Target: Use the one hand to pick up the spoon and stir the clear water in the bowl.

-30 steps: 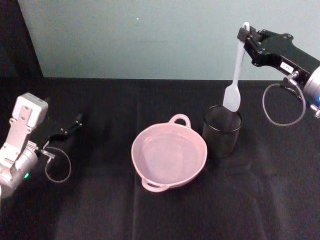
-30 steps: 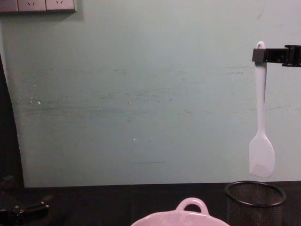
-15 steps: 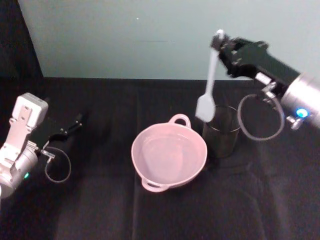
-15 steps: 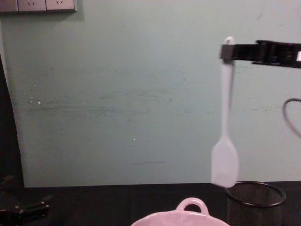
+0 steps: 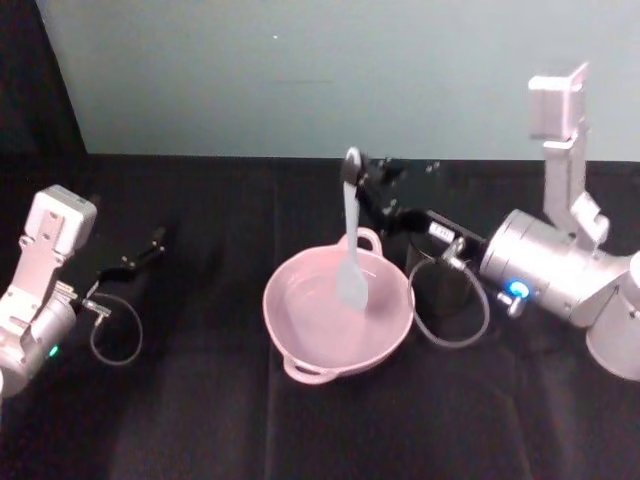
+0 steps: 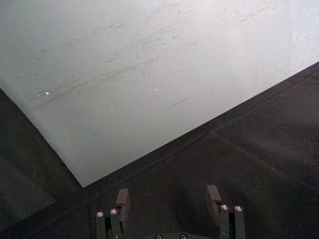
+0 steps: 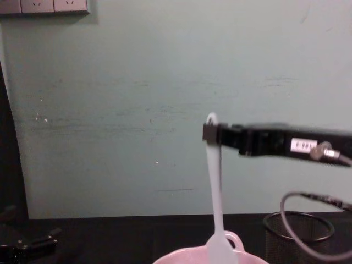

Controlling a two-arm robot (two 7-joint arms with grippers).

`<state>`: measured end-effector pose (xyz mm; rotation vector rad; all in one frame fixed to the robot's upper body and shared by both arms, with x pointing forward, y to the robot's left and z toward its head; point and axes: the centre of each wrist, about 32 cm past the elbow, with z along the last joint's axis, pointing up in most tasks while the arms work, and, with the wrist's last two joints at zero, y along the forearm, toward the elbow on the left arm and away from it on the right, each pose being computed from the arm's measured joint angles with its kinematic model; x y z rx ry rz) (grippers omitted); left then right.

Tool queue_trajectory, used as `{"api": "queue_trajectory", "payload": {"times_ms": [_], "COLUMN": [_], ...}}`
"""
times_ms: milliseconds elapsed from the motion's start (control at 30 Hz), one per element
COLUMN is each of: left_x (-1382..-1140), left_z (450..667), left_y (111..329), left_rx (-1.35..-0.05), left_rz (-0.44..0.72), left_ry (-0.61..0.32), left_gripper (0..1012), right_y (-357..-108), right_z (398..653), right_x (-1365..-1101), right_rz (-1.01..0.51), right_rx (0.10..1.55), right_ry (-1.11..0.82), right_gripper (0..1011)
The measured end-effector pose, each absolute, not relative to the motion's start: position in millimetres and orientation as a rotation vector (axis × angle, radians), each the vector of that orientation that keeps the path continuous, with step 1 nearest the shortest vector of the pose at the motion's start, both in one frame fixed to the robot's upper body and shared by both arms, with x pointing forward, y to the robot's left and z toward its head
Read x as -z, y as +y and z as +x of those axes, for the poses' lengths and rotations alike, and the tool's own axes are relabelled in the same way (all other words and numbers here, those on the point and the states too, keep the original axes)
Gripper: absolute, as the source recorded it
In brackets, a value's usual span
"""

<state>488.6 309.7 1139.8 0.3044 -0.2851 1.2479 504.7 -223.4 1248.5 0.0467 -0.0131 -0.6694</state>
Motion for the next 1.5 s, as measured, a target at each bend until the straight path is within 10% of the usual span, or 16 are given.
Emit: {"api": "queue_trajectory", "payload": {"times_ms": [767,1500], "left_x": [-1139.8,-1139.8], "left_z": [488.6,488.6], "left_y": [309.6,309.7], "left_rx": [-1.248,-1.248], "left_rz": [0.304,0.304], "left_ry": [-0.285,-0.285], "left_gripper": [1011,1011], "right_y": [-194.0,-236.2], "right_z": [546.0,547.6], "right_x": [-1226.6,-1236.3], "right_rz": [-0.013,-0.026], "right_rx": [0.572,0.72], "right_ry": [0.093,0.057], "right_gripper": [110,110]}}
